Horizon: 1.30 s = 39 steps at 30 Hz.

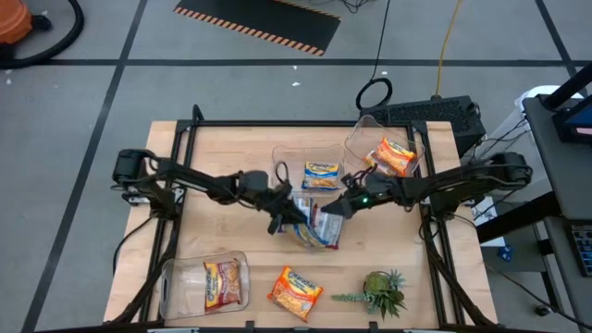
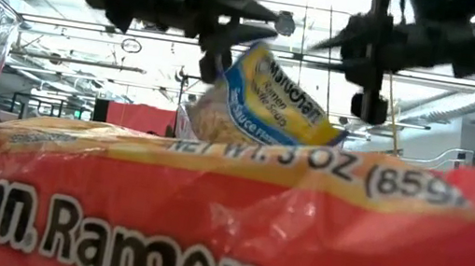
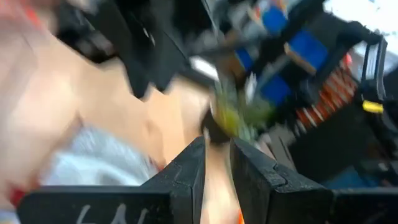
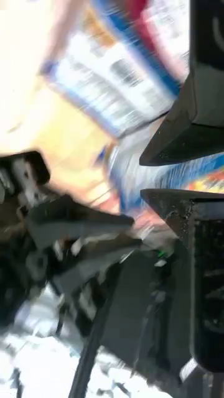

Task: Sort Maruchan noodles
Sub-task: Stack the bottom blue noodle pack on top of the other blue noodle pack into the top left transparent bin

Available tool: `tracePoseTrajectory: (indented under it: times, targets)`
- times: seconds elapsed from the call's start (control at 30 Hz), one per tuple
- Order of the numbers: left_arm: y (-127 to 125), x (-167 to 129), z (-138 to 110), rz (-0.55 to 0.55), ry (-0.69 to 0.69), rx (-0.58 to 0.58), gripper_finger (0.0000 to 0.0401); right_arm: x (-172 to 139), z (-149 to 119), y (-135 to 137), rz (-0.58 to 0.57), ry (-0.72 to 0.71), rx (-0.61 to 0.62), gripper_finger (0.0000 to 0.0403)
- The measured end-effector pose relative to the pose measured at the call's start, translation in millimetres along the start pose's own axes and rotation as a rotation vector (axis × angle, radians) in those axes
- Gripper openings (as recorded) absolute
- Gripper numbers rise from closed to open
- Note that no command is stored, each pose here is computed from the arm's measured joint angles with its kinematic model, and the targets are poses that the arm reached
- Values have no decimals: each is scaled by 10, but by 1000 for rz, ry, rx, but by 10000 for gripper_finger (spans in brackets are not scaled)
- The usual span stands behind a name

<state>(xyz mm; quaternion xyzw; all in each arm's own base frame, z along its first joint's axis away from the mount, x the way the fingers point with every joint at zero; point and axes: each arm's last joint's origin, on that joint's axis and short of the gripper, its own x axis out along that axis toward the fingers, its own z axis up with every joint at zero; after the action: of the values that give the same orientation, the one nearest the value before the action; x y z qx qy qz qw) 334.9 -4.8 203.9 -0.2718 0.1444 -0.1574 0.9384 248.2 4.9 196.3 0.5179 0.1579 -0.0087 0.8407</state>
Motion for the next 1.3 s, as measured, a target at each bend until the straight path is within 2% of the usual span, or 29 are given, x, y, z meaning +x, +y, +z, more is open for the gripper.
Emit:
tracePoseTrajectory:
  times: [0.17,0.3,0.47,0.57,0.77,0.9,1.1,1.17,1.3]
  targets:
    - [30,-185,226,84,-87,44,79,-284,171,230,55,-201,-59,66]
    - [124,-261,257,146,-52,20,79,-496,230,303,28,-287,-74,66]
    - [228,-296,159,219,53,-54,79,-603,112,198,-114,-181,9,66]
    - [232,-300,130,202,91,-85,79,-593,5,166,-164,-113,55,66]
    - [212,-295,-20,217,222,-129,84,-398,-133,75,-230,-42,131,73]
    - [222,-323,-150,268,338,-147,123,-221,-202,-30,-273,-17,181,82]
    - [247,-364,-228,318,412,-179,207,8,-200,-45,-173,-35,212,89]
    - [252,-374,-246,332,430,-175,223,51,-227,-101,-204,-20,232,89]
    - [263,-393,-276,358,457,-181,229,112,-261,-179,-283,7,246,89]
